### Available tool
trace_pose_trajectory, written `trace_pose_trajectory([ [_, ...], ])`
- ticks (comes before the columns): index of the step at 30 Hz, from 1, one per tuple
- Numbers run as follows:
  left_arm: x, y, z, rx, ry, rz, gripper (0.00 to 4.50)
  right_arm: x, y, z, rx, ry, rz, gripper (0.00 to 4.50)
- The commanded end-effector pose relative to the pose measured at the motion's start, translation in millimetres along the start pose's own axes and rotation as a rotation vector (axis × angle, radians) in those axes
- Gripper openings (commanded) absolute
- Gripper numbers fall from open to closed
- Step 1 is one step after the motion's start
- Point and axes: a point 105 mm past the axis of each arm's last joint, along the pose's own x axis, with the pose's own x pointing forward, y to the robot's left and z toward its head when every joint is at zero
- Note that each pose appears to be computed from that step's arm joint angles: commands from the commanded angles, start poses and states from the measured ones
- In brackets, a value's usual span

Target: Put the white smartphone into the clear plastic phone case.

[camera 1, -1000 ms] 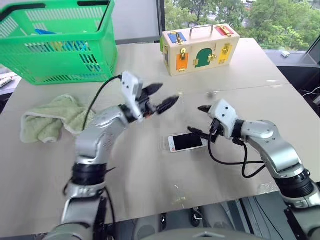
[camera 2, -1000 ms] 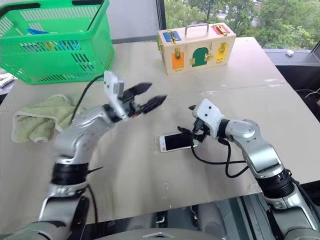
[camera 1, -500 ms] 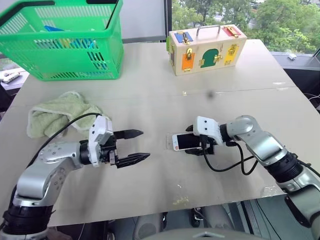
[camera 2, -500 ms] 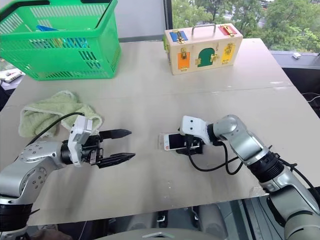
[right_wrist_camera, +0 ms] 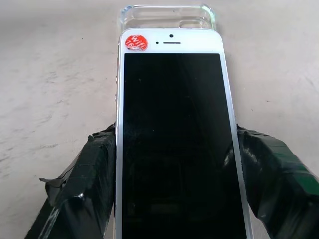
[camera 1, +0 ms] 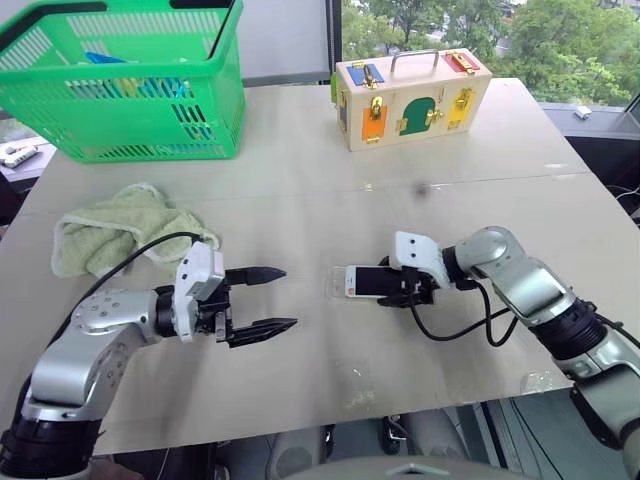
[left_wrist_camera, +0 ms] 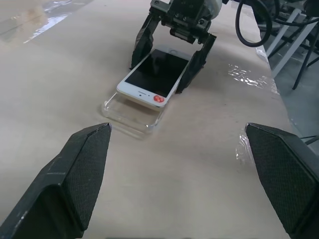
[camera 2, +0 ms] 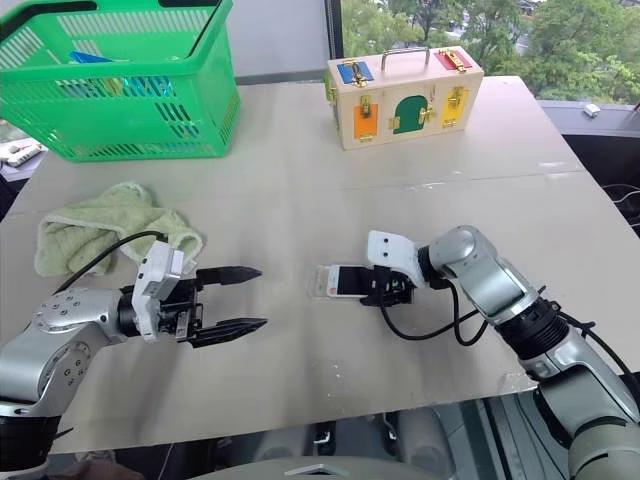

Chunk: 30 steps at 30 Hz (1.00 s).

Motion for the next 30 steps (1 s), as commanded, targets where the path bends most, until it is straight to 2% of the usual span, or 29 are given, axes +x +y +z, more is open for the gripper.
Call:
trace_pose_trajectory([
  [1,2,0,5,0.033,-0.016,-0.017,4.5,-15,-3,15,-0.028,-0.043,-0.037,3.02],
  [10,7,-1,1,0.038,0.003,-0.023,4.5,-16,-11,17,-0.012,-0.037,-0.093,3.02],
  [16,8,-3,-2,0.04,0.021,-0.022,4.5,-13,-3,7,-0.093,0.108,-0.055,3.02],
  [30,10,-2,-3,0.045,0.027,-0.023,4.5,-7,9,15,-0.108,0.181,-0.018,3.02],
])
